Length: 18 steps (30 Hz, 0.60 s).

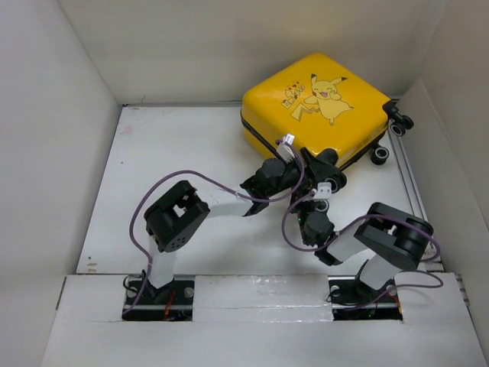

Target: Pack the luggage

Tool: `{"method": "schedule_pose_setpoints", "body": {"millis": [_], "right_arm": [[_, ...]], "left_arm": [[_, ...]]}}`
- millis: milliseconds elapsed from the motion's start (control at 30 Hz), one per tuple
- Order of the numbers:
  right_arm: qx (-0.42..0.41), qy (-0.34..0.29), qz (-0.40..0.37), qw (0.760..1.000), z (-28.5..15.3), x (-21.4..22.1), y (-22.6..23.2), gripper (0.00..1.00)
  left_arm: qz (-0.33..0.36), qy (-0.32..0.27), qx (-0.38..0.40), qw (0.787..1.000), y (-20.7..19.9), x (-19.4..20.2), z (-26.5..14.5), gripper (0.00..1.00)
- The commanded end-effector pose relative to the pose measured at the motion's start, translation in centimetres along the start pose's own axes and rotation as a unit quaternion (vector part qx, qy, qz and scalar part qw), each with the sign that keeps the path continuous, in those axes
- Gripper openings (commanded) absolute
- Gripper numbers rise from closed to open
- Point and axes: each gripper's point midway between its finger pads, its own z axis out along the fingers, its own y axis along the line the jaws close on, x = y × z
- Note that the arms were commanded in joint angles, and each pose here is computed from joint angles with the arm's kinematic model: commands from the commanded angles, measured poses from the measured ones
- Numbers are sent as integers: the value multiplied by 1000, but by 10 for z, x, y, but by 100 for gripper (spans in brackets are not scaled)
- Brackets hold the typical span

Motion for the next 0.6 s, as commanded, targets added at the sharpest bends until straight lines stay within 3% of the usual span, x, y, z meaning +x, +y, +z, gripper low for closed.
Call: {"method": "schedule_pose_setpoints", "body": {"millis": [0, 67, 233, 267, 300, 367, 433, 467, 533, 567], "right_arm": [[-259, -25, 73, 963, -23, -29, 119, 0], [-272, -27, 74, 959, -24, -32, 122, 0], [-279, 8, 97, 955, -37, -29, 121, 0], [-288, 18, 91, 953, -42, -25, 121, 4], [-296, 18, 92, 951, -45, -31, 123, 19], [-303, 60, 67, 949, -52, -15, 125, 39], [-315, 64, 66, 944, -53, -33, 135, 56], [-304, 116, 34, 945, -58, -12, 130, 59], [-303, 120, 37, 945, -57, -42, 138, 67], [-294, 165, 8, 942, -66, -28, 130, 69]], "left_arm": [[69, 18, 241, 968, -175, 4, -50, 87], [85, 14, 255, 963, -184, -5, -63, 100], [172, -35, 246, 953, -198, -44, -107, 100], [188, -62, 236, 951, -199, -60, -128, 100], [206, -79, 209, 953, -187, -69, -135, 100], [214, -120, 153, 957, -153, -86, -153, 100], [240, -169, 113, 949, -139, -113, -183, 100], [245, -198, 78, 946, -125, -125, -192, 100], [264, -219, -1, 939, -87, -131, -214, 100], [278, -228, -27, 933, -74, -133, -221, 100]]}}
